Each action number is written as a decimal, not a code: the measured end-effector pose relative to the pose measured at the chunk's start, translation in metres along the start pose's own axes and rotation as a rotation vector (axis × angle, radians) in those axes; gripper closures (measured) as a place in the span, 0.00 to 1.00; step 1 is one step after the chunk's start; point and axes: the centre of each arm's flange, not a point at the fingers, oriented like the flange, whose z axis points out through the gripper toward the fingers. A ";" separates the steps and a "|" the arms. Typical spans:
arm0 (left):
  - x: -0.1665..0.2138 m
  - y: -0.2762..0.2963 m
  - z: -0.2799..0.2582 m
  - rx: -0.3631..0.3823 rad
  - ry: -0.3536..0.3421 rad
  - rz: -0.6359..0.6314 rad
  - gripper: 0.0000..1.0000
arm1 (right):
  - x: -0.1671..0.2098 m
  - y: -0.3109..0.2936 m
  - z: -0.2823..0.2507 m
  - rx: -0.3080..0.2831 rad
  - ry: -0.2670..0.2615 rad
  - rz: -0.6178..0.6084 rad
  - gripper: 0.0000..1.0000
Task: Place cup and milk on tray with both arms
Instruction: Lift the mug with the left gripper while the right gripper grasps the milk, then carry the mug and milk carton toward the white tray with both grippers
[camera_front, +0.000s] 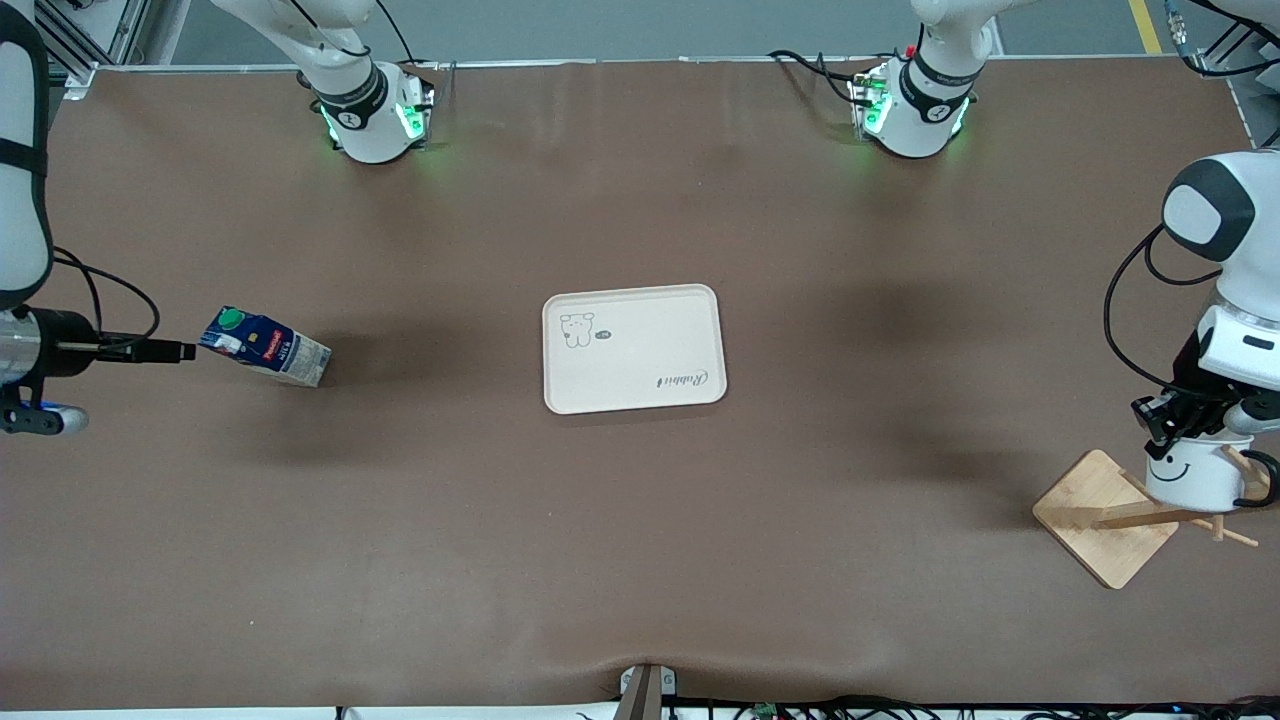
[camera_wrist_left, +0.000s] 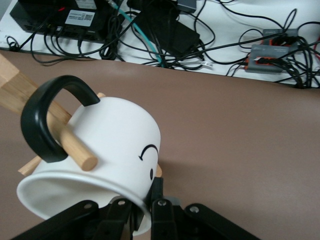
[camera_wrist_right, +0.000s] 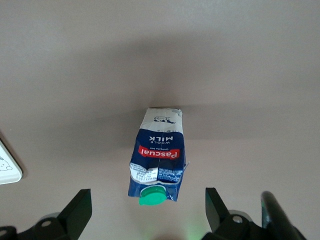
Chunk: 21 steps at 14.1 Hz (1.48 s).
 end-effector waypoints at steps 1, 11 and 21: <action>0.000 0.006 -0.002 -0.006 -0.005 0.009 0.92 | 0.003 0.001 0.009 0.002 0.005 0.035 0.00; -0.024 0.171 -0.083 -0.043 -0.244 0.000 0.92 | -0.014 -0.001 0.056 0.014 0.105 0.189 0.00; -0.104 0.390 -0.074 -0.102 -0.537 -0.228 0.92 | -0.048 0.000 0.083 0.014 0.085 0.193 0.00</action>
